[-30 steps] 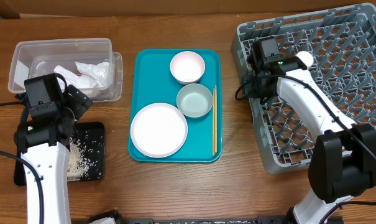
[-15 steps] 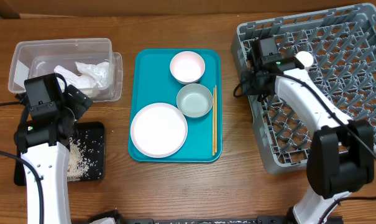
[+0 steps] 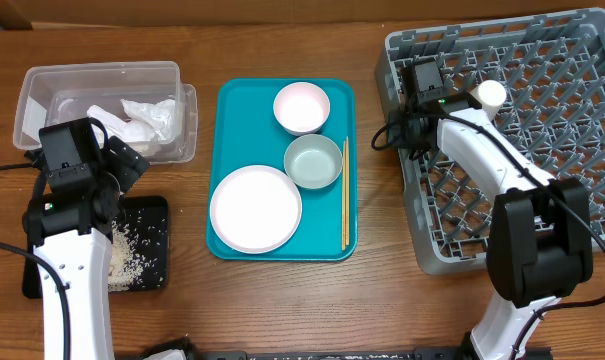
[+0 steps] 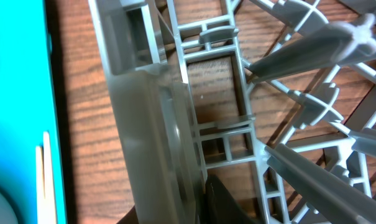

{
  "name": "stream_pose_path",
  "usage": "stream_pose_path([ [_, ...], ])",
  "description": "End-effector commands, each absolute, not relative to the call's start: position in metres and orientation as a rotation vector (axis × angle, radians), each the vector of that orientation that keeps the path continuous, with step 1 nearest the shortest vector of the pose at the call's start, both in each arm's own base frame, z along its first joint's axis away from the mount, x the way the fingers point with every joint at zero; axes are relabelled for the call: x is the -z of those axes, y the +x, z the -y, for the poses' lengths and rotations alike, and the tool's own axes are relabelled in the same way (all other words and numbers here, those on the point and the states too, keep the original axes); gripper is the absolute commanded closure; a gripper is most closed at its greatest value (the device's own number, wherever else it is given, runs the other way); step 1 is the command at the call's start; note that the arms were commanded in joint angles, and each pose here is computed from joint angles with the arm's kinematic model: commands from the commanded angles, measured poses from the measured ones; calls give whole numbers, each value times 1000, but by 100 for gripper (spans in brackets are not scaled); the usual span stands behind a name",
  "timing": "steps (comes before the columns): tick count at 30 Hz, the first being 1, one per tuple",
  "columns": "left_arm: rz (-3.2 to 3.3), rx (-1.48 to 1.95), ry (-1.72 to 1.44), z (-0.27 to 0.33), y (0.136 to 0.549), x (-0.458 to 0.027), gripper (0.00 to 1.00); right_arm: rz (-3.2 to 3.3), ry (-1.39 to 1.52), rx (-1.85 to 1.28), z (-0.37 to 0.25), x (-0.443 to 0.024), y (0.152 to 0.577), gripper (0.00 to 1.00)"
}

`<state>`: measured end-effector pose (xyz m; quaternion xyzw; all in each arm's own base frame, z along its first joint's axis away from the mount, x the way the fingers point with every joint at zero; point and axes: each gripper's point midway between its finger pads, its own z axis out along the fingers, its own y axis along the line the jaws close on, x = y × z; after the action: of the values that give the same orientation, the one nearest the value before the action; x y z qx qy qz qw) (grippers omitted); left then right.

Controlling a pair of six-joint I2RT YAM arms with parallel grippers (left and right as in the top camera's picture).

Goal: Sort waste into correct bins and load items into the dishwasher
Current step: 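Move the right gripper left from the rack toward the teal tray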

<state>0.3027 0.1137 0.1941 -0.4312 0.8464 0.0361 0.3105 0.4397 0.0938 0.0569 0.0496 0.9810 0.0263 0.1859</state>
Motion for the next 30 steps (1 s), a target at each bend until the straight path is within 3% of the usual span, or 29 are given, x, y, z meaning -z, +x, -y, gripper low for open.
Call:
stream_pose_path([
  [1,-2221,-93,-1112,-115,304,-203,0,-2738,327,-180,-105,-60,444,83],
  [16,-2222,-93,-1113,-115,304,-203,0,-2648,585,-279,-110,-66,457,81],
  [24,-2221,-93,-1112,-115,304,-203,0,-2644,585,-281,-110,-67,458,76],
  [30,-2222,-93,-1113,-115,304,-203,0,-2679,550,-261,-109,-71,451,66],
])
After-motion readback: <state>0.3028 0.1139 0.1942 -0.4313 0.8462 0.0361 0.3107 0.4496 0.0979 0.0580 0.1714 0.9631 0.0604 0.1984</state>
